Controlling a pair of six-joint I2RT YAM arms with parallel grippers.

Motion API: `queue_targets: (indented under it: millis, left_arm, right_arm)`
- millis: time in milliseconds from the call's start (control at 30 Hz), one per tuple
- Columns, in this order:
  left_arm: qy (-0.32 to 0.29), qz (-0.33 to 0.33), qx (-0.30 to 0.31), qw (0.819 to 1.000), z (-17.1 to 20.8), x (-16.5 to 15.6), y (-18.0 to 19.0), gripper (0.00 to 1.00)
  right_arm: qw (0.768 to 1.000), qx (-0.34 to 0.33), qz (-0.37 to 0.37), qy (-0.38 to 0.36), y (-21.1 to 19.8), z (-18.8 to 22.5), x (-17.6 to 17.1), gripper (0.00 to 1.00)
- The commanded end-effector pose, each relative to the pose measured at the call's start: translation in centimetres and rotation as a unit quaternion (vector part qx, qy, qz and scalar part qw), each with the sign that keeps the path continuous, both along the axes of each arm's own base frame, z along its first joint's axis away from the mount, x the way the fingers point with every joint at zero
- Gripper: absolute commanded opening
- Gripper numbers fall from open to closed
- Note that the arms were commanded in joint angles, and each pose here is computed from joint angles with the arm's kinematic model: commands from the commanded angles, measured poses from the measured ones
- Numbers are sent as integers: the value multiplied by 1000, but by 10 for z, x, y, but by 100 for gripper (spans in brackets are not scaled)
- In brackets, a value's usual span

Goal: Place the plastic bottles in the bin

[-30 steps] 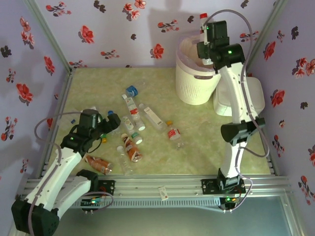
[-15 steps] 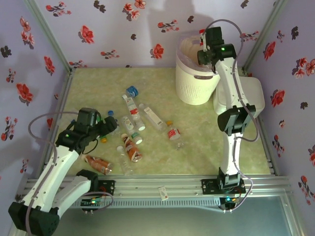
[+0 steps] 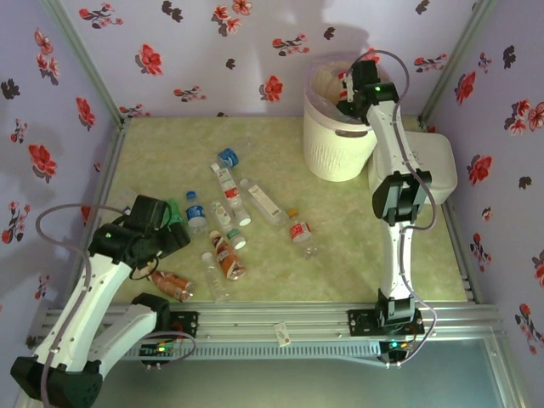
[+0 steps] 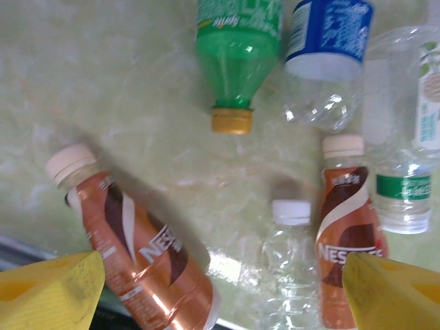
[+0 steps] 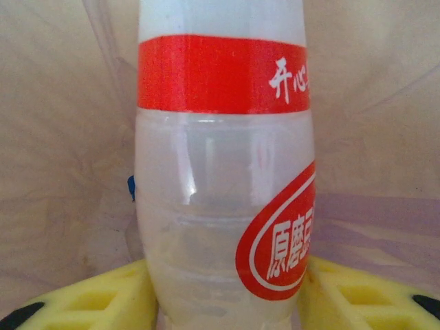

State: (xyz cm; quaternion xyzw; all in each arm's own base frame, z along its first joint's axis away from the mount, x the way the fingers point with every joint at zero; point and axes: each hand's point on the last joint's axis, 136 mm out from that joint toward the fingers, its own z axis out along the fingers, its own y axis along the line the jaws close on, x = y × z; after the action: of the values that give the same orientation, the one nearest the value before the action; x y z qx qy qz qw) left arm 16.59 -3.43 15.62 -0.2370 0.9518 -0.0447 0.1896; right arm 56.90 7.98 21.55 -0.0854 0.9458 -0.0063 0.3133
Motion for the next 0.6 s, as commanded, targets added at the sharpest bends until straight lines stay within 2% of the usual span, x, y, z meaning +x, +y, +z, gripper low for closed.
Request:
queue_targets:
  millis: [0,67,167,233,400,467,567]
  left_arm:
    - [48,42,11,998,-17,-18,10,91]
    - [62,43,0,997,-24,-18,5,92]
    - [87,45,-6,995,-33,-20,0,92]
    - [104,44,-8,994,-38,-22,-2,93]
    - [136,45,0,990,-43,-31,0,96]
    - [149,54,8,987,-44,-37,3,100]
    - [172,85,4,981,-55,-49,5,100]
  right_arm:
    - [1000,17,-2,5,-5,1,-1,63]
    - [1000,22,2,2,-4,7,-2,69]
    - [999,36,9,-12,0,24,-7,73]
    - [998,46,13,-27,4,41,-11,75]
    - [995,63,15,-70,7,91,-28,88]
    - [994,65,19,-83,9,107,-36,88]
    - [992,71,25,-102,12,130,-48,89]
